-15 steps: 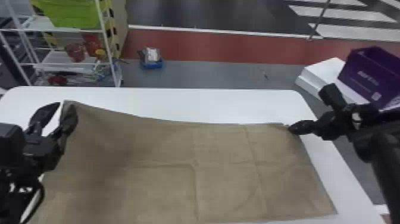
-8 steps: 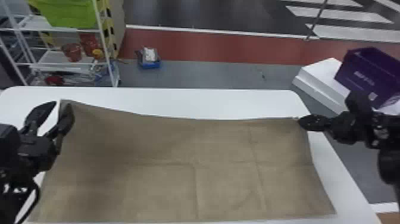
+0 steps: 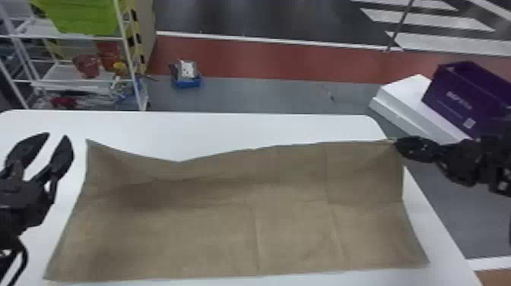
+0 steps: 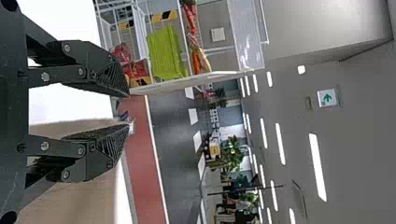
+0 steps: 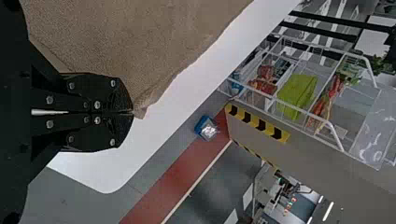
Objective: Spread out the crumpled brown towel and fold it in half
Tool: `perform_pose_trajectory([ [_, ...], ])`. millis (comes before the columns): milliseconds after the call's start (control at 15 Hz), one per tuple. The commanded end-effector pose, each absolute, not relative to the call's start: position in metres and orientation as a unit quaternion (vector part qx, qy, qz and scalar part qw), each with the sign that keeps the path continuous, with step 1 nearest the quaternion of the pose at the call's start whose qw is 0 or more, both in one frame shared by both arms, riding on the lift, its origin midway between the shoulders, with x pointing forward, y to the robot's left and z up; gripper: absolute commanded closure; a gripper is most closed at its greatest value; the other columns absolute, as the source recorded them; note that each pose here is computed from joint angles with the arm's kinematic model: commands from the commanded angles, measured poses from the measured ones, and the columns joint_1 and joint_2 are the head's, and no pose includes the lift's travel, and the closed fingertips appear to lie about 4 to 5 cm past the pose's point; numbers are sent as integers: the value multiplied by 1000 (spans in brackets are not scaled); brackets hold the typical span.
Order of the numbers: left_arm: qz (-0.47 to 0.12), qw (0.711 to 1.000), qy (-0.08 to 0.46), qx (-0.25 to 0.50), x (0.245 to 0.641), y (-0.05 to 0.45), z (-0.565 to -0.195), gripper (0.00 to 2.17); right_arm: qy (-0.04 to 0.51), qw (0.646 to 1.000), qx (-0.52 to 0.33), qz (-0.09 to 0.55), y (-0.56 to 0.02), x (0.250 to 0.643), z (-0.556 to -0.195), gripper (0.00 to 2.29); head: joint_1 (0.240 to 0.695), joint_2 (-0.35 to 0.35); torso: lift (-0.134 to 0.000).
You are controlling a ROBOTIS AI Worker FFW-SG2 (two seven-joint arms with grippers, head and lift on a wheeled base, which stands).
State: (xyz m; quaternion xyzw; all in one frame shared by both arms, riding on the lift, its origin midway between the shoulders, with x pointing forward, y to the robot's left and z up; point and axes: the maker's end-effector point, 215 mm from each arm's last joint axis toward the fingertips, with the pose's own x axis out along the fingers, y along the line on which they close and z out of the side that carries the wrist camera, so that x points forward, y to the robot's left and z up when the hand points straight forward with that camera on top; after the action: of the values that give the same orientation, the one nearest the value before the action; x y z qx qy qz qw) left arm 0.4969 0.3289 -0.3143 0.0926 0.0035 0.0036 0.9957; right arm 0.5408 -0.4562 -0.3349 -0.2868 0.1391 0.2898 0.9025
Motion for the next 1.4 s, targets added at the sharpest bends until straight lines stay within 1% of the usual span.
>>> perform_pose_trajectory([
  [0,9,996,4,92,487,338,-316,788,120,906,-286,290,-454,524,-320,1450,695,-140,-124],
  [133,9,995,11,95,480,343,-322,788,109,905,-287,293,-451,507,-316,1450,695,-128,-124],
  [200,8,995,15,94,479,342,-327,788,112,907,-284,291,-454,505,-318,1450,695,-126,-124],
  [400,-1,995,21,98,493,332,-332,785,139,905,-279,290,-452,518,-342,1447,695,-126,-124],
  [467,-6,995,22,101,497,327,-334,772,142,910,-271,279,-451,523,-346,1200,695,-128,-124],
  [533,-10,995,22,102,504,322,-334,741,143,915,-278,256,-453,531,-350,556,695,-131,-124],
  [600,-17,995,24,101,511,316,-339,741,138,919,-296,219,-458,541,-352,-1,695,-135,-124],
  [733,-27,994,27,101,520,308,-343,741,126,932,-304,155,-479,554,-347,-1,695,-153,-124],
  [867,-42,992,36,113,533,297,-354,741,122,935,-305,135,-486,557,-345,46,695,-169,-124],
  [1000,-45,991,40,123,547,296,-358,741,125,935,-302,141,-480,547,-356,53,695,-186,-124],
  [1133,-46,990,40,128,562,299,-357,741,137,934,-286,162,-472,542,-364,174,695,-185,-124],
  [1267,-53,988,55,136,575,295,-362,745,141,933,-279,177,-464,539,-364,269,695,-175,-124],
  [1333,-55,986,78,136,577,296,-373,748,152,933,-269,186,-462,536,-370,475,695,-166,-124],
])
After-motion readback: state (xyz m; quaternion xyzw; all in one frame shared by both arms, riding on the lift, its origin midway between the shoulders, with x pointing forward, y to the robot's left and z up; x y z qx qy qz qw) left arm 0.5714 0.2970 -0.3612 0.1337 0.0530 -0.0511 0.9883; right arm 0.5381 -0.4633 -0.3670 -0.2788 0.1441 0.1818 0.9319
